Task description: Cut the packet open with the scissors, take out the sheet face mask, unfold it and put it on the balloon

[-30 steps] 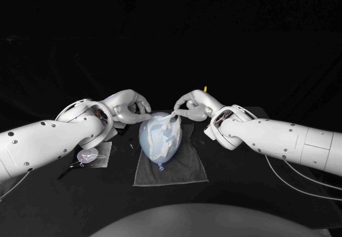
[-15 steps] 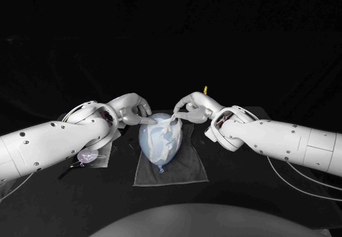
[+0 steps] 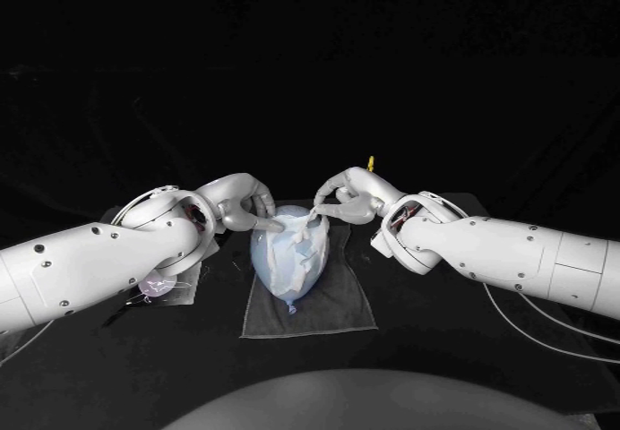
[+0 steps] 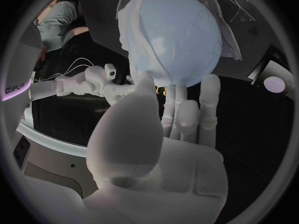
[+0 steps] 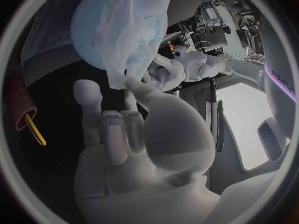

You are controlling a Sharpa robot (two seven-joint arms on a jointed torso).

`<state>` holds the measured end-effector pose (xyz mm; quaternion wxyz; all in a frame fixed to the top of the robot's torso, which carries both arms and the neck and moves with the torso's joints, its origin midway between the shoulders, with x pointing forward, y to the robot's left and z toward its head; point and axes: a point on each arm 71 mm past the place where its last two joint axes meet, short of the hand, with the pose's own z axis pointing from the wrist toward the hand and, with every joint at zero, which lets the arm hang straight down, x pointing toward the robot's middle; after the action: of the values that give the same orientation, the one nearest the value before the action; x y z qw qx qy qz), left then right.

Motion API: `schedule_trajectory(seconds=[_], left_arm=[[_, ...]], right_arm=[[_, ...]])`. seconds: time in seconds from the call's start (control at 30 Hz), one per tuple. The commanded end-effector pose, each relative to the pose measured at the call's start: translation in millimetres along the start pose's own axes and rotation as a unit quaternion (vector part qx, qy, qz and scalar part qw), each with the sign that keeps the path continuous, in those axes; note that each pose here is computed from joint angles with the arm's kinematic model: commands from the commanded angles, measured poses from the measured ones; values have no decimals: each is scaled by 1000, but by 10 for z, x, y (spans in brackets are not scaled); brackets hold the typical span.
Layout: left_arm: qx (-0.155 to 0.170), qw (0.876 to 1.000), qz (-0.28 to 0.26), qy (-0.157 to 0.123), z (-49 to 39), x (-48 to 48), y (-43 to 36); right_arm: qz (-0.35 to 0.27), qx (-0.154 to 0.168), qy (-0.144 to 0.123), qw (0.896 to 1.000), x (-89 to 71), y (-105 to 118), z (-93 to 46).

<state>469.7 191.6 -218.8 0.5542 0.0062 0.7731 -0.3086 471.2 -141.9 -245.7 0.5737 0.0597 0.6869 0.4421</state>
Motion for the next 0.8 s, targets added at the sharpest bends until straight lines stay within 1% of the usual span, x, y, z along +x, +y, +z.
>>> schedule_trajectory(seconds=[0.03, 0.47, 0.8], left_arm=[[11, 1000, 15, 13, 1, 24, -30], [6, 999, 31, 24, 49, 88, -22], [10, 999, 35, 25, 78, 105, -27]], right_arm=[[-4, -1, 3, 1000, 2, 5, 1], [-3, -3, 3, 1000, 9, 15, 0], [-1, -5, 5, 1000, 16, 26, -6]])
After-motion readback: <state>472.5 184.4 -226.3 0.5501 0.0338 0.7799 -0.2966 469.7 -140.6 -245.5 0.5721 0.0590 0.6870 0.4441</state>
